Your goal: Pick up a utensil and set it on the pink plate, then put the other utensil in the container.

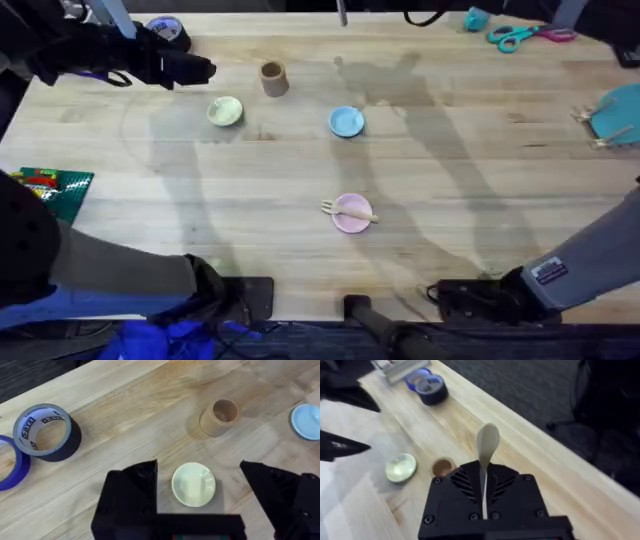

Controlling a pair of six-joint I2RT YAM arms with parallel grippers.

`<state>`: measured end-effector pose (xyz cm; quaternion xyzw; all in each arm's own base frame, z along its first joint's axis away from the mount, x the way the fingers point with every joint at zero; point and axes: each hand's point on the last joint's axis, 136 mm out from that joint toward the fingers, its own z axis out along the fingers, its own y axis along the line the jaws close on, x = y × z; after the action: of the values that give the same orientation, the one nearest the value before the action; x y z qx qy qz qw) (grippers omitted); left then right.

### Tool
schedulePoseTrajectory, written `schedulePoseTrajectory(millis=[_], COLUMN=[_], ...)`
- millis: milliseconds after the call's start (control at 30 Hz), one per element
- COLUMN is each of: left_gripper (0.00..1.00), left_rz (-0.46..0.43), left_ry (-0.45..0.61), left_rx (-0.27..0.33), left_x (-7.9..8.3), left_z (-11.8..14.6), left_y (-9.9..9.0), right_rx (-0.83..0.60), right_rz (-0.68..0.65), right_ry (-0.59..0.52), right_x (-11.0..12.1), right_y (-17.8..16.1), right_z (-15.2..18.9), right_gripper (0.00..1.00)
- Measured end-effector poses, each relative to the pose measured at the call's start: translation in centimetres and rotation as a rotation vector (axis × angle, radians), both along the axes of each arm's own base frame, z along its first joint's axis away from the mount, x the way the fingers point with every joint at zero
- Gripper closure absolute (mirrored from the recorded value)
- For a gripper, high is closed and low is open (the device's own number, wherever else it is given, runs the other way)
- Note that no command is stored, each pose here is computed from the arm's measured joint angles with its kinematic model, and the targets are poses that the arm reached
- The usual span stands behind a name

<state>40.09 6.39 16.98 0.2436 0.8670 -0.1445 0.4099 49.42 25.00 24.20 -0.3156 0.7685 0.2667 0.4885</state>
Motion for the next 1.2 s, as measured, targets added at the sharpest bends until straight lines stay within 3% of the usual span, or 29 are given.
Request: schedulePoseTrajectory(millis=[333,667,1200], left_gripper=[0.007,0.008,0.008], left_rz=[0.0,-0.005,-0.096], left_ry=[0.003,-0.001,-0.07], left_rx=[-0.002,-0.009,-0.028], left_x=[-0.1,-0.1,-0.1], left_z=[0.0,0.1,1.0], left_y=[0.0,-0.2,-1.3], right_rx=[0.103,0.125,0.244], right_rz=[0.167,0.247,0.388], right_ry=[-0.183,-0.172,-0.383], right_x=[-0.8,-0.5,0.0], right_y=[2.3,4.4,7.5], right_z=[4.4,1.4,0.5], right_gripper=[0.966,0.966,0.966])
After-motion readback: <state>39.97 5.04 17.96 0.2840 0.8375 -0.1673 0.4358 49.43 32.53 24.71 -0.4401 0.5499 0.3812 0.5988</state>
